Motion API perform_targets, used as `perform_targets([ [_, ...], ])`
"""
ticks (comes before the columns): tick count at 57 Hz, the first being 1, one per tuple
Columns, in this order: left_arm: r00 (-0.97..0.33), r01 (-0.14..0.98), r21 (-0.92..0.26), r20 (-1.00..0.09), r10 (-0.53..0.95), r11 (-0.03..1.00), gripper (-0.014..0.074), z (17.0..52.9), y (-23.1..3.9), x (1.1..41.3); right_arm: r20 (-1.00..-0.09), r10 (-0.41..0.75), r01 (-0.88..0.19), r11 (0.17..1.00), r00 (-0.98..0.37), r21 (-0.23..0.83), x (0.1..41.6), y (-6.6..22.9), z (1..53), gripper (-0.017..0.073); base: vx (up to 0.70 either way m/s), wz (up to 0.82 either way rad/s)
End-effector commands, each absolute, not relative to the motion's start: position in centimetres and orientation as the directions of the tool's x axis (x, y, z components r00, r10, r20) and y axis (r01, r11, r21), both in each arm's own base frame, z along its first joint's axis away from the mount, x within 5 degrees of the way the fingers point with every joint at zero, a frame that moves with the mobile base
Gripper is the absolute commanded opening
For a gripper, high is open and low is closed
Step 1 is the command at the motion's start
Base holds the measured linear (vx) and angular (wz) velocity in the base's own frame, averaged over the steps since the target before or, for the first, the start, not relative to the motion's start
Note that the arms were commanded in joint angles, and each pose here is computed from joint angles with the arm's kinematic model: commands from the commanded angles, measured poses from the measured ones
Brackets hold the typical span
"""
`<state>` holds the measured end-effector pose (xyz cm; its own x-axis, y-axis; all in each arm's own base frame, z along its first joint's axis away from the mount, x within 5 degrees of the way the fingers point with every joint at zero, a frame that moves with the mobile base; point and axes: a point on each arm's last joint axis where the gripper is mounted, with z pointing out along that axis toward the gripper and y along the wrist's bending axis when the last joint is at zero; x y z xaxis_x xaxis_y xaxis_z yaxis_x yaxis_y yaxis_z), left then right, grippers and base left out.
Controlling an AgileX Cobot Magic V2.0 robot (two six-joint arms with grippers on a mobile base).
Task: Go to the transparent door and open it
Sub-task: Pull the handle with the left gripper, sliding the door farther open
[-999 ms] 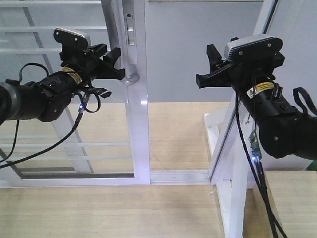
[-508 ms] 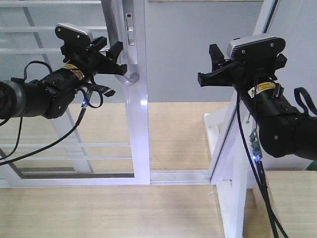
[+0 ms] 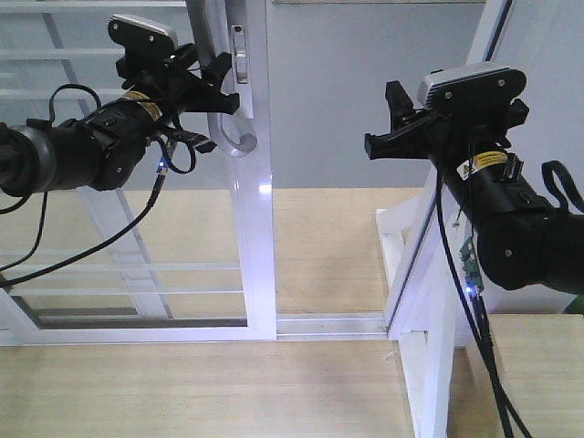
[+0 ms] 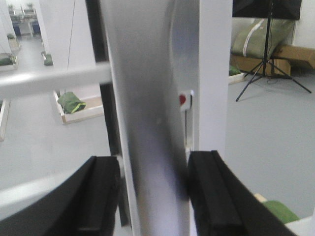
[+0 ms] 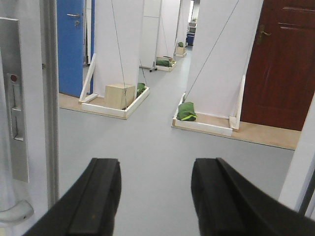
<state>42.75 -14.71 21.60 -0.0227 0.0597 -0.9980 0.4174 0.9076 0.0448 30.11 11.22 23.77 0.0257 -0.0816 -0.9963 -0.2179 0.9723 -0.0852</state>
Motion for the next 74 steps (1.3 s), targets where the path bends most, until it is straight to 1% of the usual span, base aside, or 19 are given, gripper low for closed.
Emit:
perform_targets([
  [1, 0.095, 0.411, 0.028, -0.995, -0.012, 0.911, 0.0444, 25.1, -14.9, 42.7, -0.984, -0.056, -0.192, 0.977, 0.171, -0.089, 30.0, 10.9, 26.5, 0.0406, 0.0, 0.0],
  [6, 0.066, 0.392, 0.007, -0.998, -0.02, 0.92, 0.0444, 24.9, -14.6, 42.9, -0.984, -0.056, -0.192, 0.977, 0.171, -0.089, 30.0, 10.9, 26.5, 0.0406, 0.0, 0.0],
  [15, 0.061, 0.328, -0.049, -0.995, -0.073, 0.943, 0.0431, 25.0, -13.8, 43.1, -0.984, -0.056, -0.192, 0.977, 0.171, -0.089, 30.0, 10.9, 26.5, 0.0406, 0.0, 0.0],
  [21, 0.071, 0.307, -0.021, -0.996, -0.045, 0.952, 0.0409, 25.1, -13.4, 43.3, -0.984, -0.056, -0.192, 0.977, 0.171, -0.089, 30.0, 10.9, 26.5, 0.0406, 0.0, 0.0],
  [30, 0.101, 0.297, 0.088, -0.993, 0.061, 0.951, 0.0369, 26.1, -13.3, 42.9, -0.984, -0.056, -0.191, 0.977, 0.17, -0.089, 30.0, 10.9, 26.5, 0.0406, 0.0, 0.0],
  [35, 0.104, 0.292, 0.115, -0.991, 0.089, 0.95, 0.0355, 26.5, -13.1, 42.8, -0.984, -0.056, -0.19, 0.978, 0.167, -0.088, 30.0, 10.9, 26.4, 0.0406, 0.0, 0.0],
  [39, 0.097, 0.282, 0.112, -0.991, 0.088, 0.953, 0.0354, 26.7, -12.7, 42.8, -0.984, -0.056, -0.19, 0.978, 0.167, -0.088, 30.0, 10.9, 26.4, 0.0406, 0.0, 0.0],
  [52, 0.076, 0.2, 0.052, -0.996, 0.038, 0.978, 0.0354, 27.1, -10.0, 42.9, -0.984, -0.055, -0.19, 0.978, 0.167, -0.087, 30.0, 10.9, 26.4, 0.0406, 0.0, 0.0],
  [66, 0.066, 0.128, 0.049, -0.997, 0.041, 0.991, 0.0354, 27.5, -6.7, 42.2, -0.984, -0.055, -0.19, 0.978, 0.167, -0.087, 30.0, 10.9, 26.4, 0.0406, 0.0, 0.0],
  [74, 0.056, 0.097, 0.051, -0.997, 0.046, 0.994, 0.0354, 27.8, -5.3, 42.2, -0.984, -0.055, -0.19, 0.978, 0.167, -0.087, 30.0, 10.9, 26.4, 0.0406, 0.0, 0.0],
])
